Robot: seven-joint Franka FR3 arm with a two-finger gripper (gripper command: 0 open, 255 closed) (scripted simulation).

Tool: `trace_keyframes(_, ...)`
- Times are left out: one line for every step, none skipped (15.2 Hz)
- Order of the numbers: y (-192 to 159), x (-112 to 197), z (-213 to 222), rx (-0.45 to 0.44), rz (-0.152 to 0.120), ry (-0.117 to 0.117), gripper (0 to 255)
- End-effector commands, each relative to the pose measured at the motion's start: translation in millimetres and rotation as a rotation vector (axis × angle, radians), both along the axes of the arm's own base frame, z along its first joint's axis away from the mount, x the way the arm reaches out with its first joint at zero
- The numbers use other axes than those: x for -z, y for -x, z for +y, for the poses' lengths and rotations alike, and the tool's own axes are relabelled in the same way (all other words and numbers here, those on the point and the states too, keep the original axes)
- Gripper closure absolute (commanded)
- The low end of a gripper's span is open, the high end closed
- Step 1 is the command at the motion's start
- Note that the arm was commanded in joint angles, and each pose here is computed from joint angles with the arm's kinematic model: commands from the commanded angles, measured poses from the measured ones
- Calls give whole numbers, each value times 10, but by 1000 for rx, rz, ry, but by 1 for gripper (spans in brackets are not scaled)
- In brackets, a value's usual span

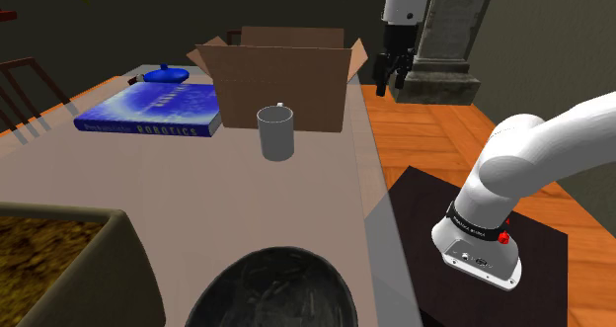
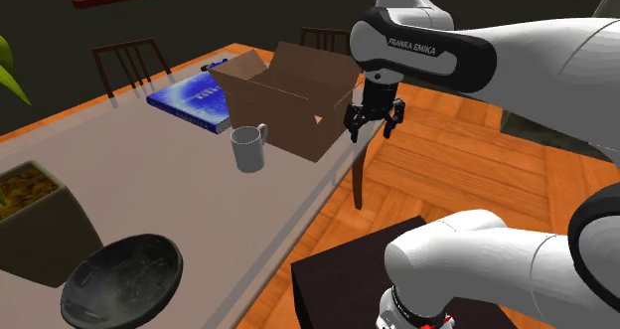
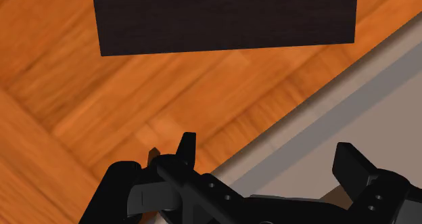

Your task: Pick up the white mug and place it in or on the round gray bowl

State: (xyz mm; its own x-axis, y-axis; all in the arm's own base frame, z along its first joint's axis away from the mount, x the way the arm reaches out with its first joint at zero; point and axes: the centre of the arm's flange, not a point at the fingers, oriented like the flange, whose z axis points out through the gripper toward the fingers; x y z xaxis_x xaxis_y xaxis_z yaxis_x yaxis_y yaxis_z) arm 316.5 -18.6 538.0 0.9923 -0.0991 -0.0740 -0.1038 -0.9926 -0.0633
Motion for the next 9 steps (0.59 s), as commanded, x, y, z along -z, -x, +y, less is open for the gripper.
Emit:
trace_keyframes(0,0,0,0,0,0,0)
trace_keyframes(-44,-10,127,-2,-4,4,0)
trace_keyframes(-88,-20,255,-4,-8,7,0)
trace_keyframes(-131,-30,382,-6,-13,11,0)
trace_keyframes(-175,-39,510,-8,-17,14,0)
trace_keyframes(-218,-48,638,-10,-21,18,0)
trace_keyframes(-260,-57,766,-12,-25,21,0)
trace_keyframes(-302,-65,894,-14,-30,25,0)
trace_keyframes(-345,-73,1022,-16,-34,28,0)
